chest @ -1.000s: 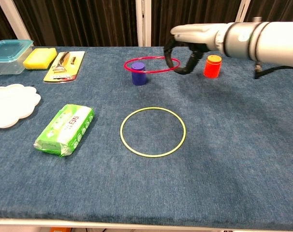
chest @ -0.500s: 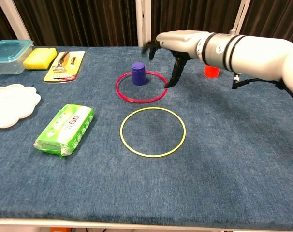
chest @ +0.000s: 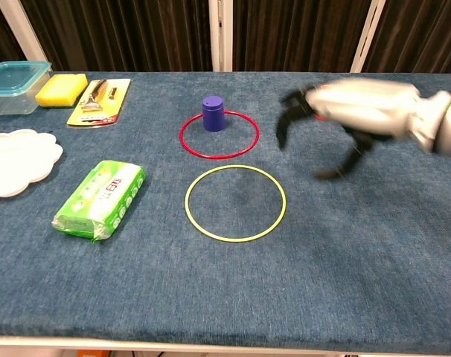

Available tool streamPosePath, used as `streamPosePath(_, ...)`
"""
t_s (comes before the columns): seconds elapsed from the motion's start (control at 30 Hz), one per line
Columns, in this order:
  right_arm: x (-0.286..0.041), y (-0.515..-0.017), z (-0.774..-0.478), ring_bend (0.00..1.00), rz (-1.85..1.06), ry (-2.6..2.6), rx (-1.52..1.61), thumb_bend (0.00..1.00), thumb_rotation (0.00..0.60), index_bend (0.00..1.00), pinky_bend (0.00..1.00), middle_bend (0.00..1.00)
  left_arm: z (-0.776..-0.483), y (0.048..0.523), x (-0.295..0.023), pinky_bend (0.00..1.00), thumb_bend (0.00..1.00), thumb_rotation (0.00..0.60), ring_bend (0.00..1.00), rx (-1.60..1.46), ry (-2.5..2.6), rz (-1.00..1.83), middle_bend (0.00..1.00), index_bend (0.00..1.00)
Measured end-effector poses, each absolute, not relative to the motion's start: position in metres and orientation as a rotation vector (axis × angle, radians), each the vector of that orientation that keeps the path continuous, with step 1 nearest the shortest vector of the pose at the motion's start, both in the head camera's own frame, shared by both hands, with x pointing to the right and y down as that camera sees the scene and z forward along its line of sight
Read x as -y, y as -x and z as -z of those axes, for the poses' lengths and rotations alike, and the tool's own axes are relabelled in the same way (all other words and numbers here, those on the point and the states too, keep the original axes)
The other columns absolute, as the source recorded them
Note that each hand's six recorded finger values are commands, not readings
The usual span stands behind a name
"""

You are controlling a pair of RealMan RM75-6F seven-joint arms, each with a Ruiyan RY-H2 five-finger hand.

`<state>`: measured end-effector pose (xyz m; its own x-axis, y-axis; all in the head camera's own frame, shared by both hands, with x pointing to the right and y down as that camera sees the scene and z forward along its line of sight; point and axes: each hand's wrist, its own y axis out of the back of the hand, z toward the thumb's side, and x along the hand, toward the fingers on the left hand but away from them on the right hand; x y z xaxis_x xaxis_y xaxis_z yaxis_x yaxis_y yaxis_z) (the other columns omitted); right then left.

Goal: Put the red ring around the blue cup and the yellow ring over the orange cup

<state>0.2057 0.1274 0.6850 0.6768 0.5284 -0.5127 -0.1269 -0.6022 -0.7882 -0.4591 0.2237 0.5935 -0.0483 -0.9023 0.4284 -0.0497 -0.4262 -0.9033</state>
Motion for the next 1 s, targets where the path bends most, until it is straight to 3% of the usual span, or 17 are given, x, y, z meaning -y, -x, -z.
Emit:
streamPosePath(0.33, -0.161, -0.2, -0.697, 0.0, -0.906, 2.043, 0.237, 0.27, 0.6, 0.42, 0.0, 0.21, -0.589, 0.457, -0.224, 0.0, 0.1, 0.6, 0.0, -1.042, 1.524, 1.546, 0.05, 0.06)
streamPosePath(1.0, -0.167, -0.173, -0.729, 0.0, -0.899, 2.035, 0.211, 0.31, 0.6, 0.53, 0.0, 0.22, -0.592, 0.462, -0.228, 0.0, 0.1, 0.6, 0.0, -1.054, 1.53, 1.558, 0.05, 0.06)
